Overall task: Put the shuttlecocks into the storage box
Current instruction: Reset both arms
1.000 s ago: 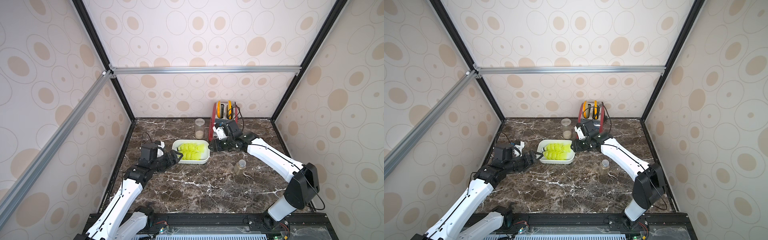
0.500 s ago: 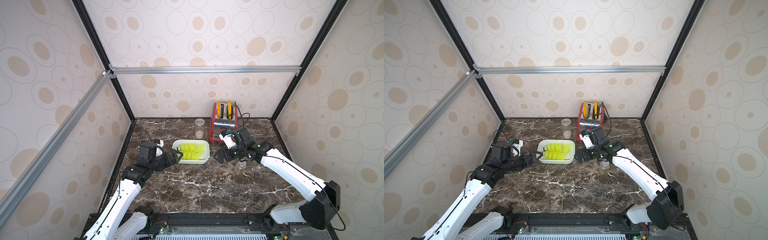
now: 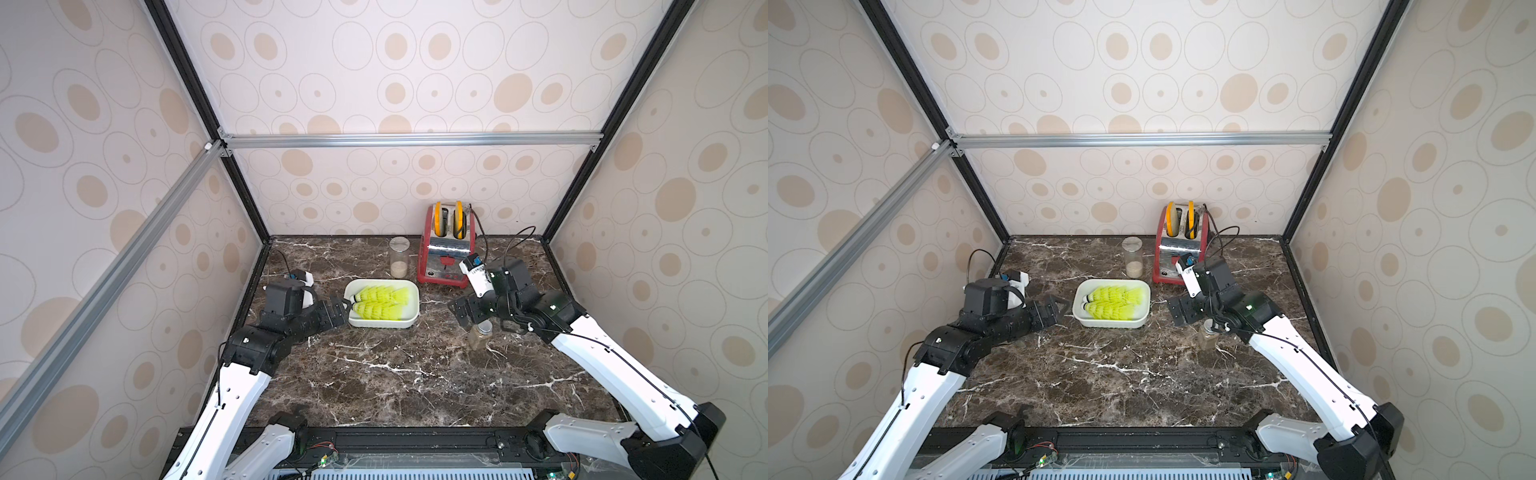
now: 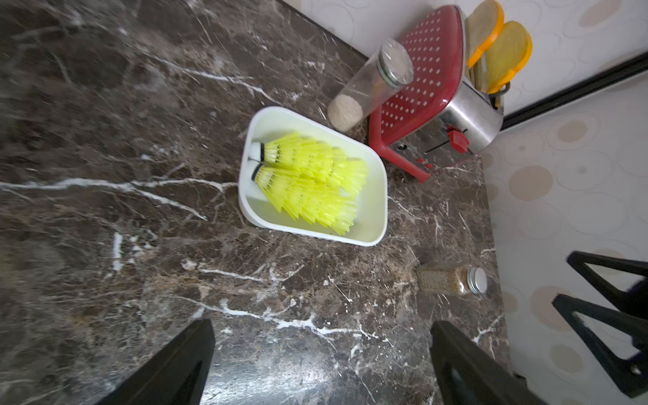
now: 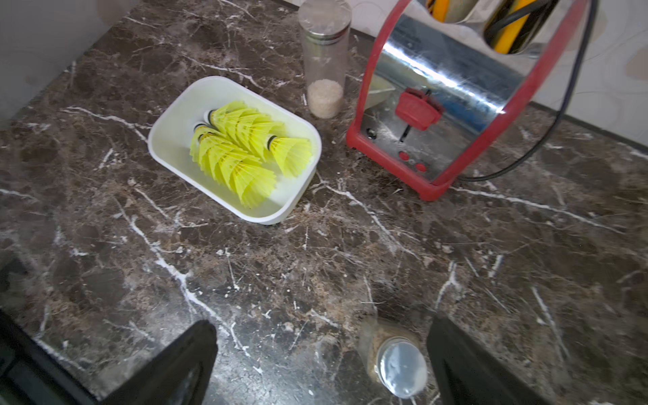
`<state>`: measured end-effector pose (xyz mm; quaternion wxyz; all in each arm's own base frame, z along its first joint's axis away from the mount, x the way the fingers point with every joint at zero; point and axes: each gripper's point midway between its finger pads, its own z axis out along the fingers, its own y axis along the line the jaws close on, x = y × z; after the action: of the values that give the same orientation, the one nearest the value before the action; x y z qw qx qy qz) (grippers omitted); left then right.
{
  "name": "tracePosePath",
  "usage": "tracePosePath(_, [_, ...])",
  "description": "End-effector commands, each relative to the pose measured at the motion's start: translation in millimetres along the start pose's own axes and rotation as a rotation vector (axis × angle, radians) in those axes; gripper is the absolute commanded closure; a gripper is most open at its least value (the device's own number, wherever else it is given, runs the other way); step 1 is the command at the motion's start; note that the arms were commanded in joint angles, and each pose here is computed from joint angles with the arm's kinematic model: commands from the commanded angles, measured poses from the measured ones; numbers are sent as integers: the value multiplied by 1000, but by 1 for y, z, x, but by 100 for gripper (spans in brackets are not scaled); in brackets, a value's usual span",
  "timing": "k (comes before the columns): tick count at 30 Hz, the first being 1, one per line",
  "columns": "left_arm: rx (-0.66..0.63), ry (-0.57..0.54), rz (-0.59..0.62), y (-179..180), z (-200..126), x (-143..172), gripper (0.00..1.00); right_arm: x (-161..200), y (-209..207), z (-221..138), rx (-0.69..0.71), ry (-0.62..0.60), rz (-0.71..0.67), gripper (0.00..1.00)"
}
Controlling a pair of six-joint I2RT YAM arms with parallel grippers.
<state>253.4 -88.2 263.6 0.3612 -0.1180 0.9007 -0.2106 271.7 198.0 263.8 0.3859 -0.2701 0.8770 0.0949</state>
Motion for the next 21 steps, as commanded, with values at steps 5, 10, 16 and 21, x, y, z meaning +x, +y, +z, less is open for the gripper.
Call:
tracePosePath(5, [-445, -235, 17, 63, -57, -48, 1, -14, -45, -31, 243, -46, -41, 0])
tracePosePath(10, [-431, -292, 55, 61, -58, -56, 1, -4, -71, -37, 349, -58, 5, 0])
tracePosePath(16, [-622, -295, 209, 94, -53, -52, 1, 32, -141, -47, 525, -71, 225, 0])
tracePosePath(21, [-585, -481, 168, 109, -33, -47, 1, 66, -180, -47, 715, -52, 278, 0])
